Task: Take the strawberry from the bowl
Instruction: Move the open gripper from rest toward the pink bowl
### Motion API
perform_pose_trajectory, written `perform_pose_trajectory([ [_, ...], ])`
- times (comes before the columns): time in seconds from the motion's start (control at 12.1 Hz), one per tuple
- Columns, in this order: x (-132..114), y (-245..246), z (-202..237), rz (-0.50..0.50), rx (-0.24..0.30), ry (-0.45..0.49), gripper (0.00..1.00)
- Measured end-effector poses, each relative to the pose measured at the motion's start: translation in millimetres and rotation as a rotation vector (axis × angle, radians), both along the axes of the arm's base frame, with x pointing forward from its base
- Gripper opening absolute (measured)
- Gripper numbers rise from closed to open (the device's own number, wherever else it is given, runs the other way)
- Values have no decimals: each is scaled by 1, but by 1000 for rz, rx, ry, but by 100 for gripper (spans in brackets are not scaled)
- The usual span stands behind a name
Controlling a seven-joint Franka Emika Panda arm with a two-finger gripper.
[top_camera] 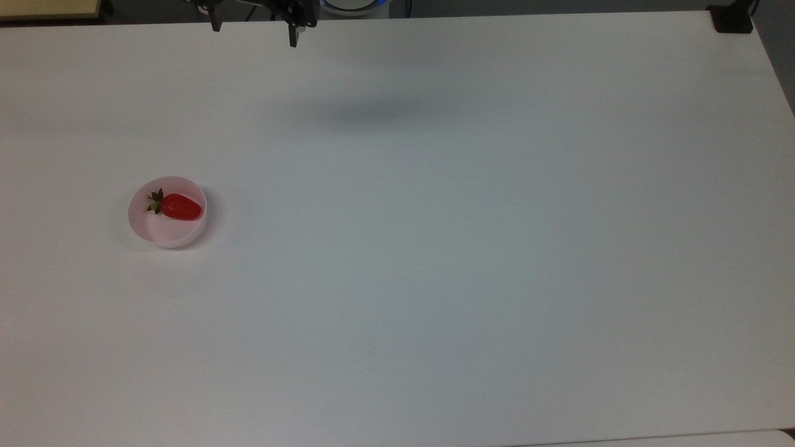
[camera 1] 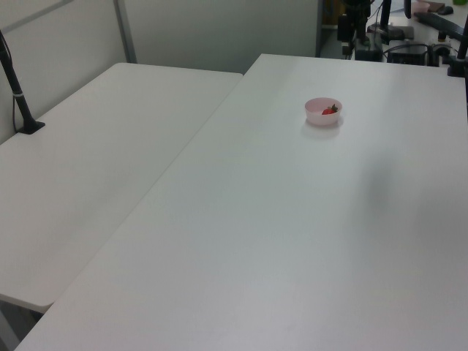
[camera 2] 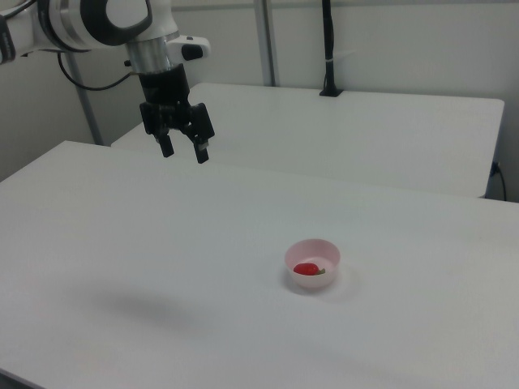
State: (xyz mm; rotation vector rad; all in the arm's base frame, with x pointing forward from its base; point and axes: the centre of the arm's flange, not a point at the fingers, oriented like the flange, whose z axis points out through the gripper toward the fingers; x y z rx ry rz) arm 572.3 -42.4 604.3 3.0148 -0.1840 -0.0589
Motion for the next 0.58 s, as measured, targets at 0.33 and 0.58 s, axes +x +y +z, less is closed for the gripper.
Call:
perform_pose_trajectory([
  [0.33, -5, -25, 5, -13, 0, -4, 100],
  [0.58, -8, -41, 8, -23, 0, -8, 100],
])
